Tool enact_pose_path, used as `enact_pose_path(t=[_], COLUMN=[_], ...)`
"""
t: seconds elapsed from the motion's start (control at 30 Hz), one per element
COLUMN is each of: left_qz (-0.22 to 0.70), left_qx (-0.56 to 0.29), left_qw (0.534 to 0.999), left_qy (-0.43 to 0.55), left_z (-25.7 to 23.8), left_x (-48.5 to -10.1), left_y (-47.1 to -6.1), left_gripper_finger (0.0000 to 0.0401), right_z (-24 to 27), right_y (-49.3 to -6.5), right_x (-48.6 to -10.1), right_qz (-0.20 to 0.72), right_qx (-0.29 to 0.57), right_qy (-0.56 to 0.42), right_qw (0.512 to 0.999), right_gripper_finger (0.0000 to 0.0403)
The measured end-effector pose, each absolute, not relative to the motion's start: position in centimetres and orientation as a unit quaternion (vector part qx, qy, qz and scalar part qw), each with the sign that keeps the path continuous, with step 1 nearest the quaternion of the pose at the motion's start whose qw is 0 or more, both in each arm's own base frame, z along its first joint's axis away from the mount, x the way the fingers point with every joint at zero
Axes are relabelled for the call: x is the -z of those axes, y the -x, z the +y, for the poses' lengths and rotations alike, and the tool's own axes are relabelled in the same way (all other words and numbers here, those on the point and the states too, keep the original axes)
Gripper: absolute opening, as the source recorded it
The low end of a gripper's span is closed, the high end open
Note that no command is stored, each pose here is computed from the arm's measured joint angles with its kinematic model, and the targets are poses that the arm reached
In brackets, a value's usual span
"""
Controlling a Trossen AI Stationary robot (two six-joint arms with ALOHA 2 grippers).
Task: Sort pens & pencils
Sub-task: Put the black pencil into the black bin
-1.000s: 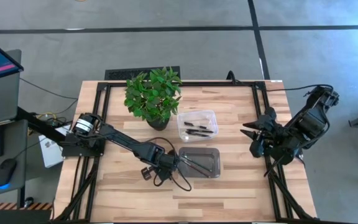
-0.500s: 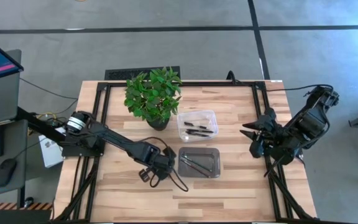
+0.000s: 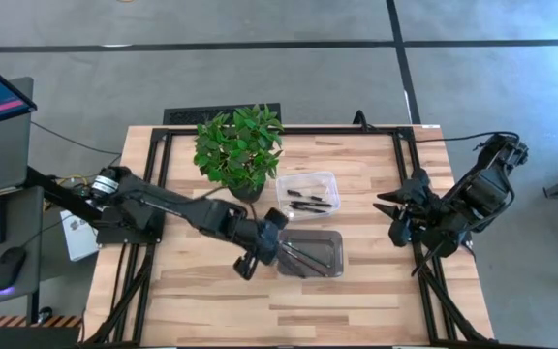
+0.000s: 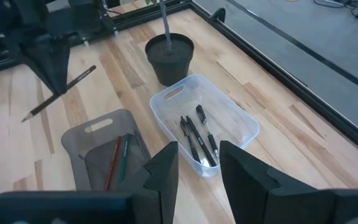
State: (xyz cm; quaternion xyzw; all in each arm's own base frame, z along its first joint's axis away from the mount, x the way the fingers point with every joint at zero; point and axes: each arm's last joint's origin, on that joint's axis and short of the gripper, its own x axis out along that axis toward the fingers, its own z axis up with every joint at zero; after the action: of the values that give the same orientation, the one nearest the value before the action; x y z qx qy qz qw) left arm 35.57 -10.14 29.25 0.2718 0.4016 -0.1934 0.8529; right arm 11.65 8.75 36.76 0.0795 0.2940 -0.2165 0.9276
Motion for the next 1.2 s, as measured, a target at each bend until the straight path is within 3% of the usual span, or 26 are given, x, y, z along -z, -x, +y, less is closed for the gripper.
enact_pose_path(t=[0.33, 0.73, 1.2], left_qz=[0.299, 0.290, 0.350], left_qx=[0.190, 0.216, 0.228], left_qw=[0.891, 0.897, 0.878], left_qy=[-0.284, -0.254, -0.234], left_z=[-10.0, -10.2, -10.6], left_x=[-30.9, -28.1, -23.1], left_y=[-37.7, -41.0, -43.0], left_gripper_finger=[0.0004, 0.0003, 0.0003], right_z=[8.7, 8.9, 9.6], right_y=[-11.6, -11.8, -12.4], right_x=[-36.7, -36.6, -36.1], right_qz=[0.294, 0.296, 0.312], right_qx=[0.217, 0.225, 0.224], right_qy=[-0.080, -0.085, -0.078], right_qw=[0.927, 0.924, 0.920], right_gripper_finger=[0.0138, 0.0137, 0.0137])
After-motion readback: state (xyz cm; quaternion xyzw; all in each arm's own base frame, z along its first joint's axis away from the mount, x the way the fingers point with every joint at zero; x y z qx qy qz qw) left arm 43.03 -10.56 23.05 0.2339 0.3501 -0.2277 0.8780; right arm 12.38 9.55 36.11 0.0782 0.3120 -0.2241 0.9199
